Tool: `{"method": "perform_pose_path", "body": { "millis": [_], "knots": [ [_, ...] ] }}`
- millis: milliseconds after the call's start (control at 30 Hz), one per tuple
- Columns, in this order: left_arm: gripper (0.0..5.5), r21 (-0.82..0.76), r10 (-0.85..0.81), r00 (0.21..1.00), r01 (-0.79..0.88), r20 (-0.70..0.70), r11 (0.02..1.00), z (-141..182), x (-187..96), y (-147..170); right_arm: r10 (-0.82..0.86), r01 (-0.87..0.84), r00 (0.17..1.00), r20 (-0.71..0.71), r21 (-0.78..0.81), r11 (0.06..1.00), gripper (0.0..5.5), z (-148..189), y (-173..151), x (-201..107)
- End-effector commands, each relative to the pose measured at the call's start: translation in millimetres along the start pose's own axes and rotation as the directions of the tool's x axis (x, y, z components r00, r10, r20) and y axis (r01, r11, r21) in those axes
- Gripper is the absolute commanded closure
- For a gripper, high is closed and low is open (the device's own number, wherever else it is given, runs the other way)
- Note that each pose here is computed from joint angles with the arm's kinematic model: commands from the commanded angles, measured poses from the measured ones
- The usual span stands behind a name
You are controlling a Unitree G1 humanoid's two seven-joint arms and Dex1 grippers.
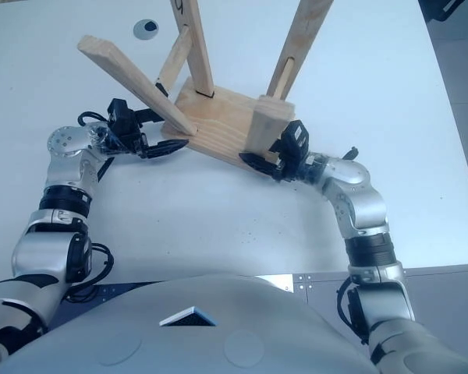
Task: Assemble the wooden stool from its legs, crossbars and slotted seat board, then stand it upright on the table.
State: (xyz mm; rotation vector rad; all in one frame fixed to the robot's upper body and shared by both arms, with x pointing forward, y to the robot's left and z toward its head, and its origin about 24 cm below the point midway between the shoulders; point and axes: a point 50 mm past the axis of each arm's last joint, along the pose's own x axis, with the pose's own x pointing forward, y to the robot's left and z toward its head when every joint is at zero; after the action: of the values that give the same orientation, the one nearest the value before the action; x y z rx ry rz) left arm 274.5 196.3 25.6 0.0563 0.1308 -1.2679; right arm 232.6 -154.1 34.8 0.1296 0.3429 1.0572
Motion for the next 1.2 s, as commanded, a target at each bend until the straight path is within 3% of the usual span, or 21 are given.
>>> {"method": "perform_pose_path", "body": {
  "millis": [33,267,367,500,767,833,867,1000,1200],
  "knots": [
    [2.74,-0.037,-0.098,0.995,0.097,-0.029,0.995,-0.6,-1.1,-15.1,0.094,-0.093,0.996,-0.011,0.049,0.994,3.51,1.4,3.1,-8.7],
    [3.76,-0.382,-0.218,0.976,0.212,0.029,0.899,12.0,-4.6,-41.8,0.204,-0.196,0.978,-0.044,0.145,0.970,3.58,4.9,4.4,-21.0],
    [3.94,-0.483,-0.202,0.977,0.211,0.071,0.850,33.0,-3.8,-39.8,0.210,-0.193,0.977,-0.035,0.273,0.943,3.68,20.2,-1.9,-23.4],
    [4.17,-0.600,-0.258,0.964,0.247,0.070,0.761,62.4,-4.6,-36.4,0.273,-0.244,0.961,0.030,0.553,0.797,3.78,58.3,-9.2,-22.4],
    [4.51,-0.841,-0.263,0.960,0.216,0.091,0.495,76.8,0.6,0.7,0.293,-0.073,0.948,-0.128,0.805,0.588,4.07,79.0,-30.0,-6.4],
    [4.51,-0.863,-0.236,0.969,0.180,0.073,0.472,73.4,6.3,12.1,0.295,-0.050,0.945,-0.144,0.826,0.561,4.07,79.8,-34.4,-2.8],
    [4.14,-0.865,-0.231,0.970,0.179,0.076,0.468,73.5,7.5,16.2,0.291,-0.040,0.945,-0.147,0.834,0.550,3.75,80.3,-36.8,-1.5],
    [3.53,-0.881,-0.191,0.977,0.174,0.097,0.440,73.2,5.7,29.5,0.277,-0.028,0.951,-0.138,0.853,0.520,3.11,82.2,-45.2,1.1],
    [2.83,-0.869,-0.150,0.978,0.198,0.145,0.454,71.4,-2.2,36.9,0.206,-0.017,0.970,-0.127,0.813,0.583,2.29,89.8,-61.5,-6.3]
  ]
}}
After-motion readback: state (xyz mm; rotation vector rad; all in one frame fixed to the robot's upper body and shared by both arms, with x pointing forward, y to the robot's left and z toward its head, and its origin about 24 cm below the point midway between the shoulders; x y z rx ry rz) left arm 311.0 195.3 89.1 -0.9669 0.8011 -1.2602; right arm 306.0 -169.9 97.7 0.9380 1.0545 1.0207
